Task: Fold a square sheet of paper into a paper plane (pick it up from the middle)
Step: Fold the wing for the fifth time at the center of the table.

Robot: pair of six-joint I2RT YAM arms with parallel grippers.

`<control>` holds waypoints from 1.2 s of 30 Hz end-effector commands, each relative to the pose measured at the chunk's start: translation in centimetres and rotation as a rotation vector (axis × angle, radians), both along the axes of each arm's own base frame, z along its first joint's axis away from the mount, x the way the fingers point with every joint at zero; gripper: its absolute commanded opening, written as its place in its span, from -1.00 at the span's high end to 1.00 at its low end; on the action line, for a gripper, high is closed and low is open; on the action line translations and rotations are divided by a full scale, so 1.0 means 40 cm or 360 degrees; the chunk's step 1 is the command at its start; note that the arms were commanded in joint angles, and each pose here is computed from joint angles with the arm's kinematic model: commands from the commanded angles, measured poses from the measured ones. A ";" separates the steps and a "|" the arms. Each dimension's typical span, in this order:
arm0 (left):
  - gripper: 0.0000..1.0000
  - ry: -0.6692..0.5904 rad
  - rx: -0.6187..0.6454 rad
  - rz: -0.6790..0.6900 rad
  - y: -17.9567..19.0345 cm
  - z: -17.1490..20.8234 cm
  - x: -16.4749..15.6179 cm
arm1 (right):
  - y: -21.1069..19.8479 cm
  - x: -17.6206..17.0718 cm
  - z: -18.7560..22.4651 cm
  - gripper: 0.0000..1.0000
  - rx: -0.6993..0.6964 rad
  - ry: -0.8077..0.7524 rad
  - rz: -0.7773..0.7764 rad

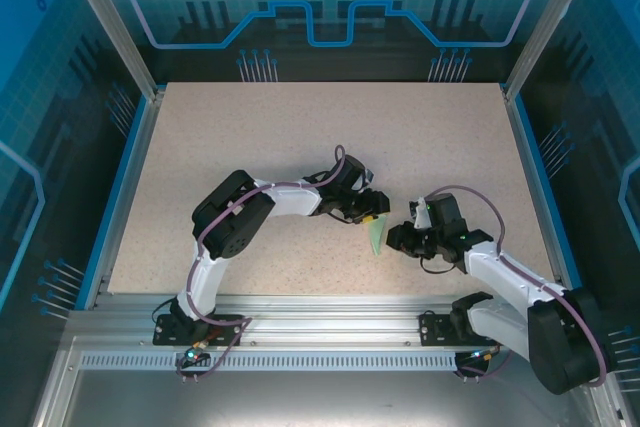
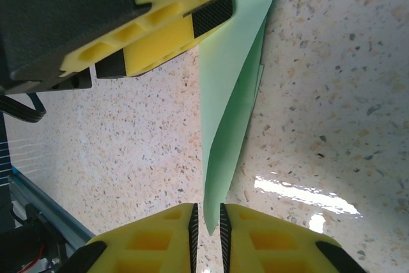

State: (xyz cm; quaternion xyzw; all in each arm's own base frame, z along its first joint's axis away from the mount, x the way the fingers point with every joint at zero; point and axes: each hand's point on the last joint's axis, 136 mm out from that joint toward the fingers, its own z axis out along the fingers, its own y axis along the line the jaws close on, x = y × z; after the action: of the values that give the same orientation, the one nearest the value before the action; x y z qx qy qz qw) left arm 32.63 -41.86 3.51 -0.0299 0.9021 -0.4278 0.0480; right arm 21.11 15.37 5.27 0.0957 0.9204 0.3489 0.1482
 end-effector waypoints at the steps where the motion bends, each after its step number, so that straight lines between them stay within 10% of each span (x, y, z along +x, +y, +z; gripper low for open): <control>1: 0.00 0.0050 0.0051 -0.0021 0.022 -0.032 -0.020 | 0.006 0.000 0.006 0.62 0.0066 0.0005 -0.0003; 36: 0.01 0.0056 0.0051 -0.0021 0.024 -0.034 -0.023 | 0.069 0.054 -0.020 0.69 0.0395 0.0097 -0.0020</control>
State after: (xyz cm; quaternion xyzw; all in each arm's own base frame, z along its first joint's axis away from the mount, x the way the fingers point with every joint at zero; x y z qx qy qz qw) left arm 32.62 -41.85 3.50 -0.0298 0.9021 -0.4278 0.0477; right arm 23.09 18.08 4.47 0.1238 0.8807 0.4422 0.1162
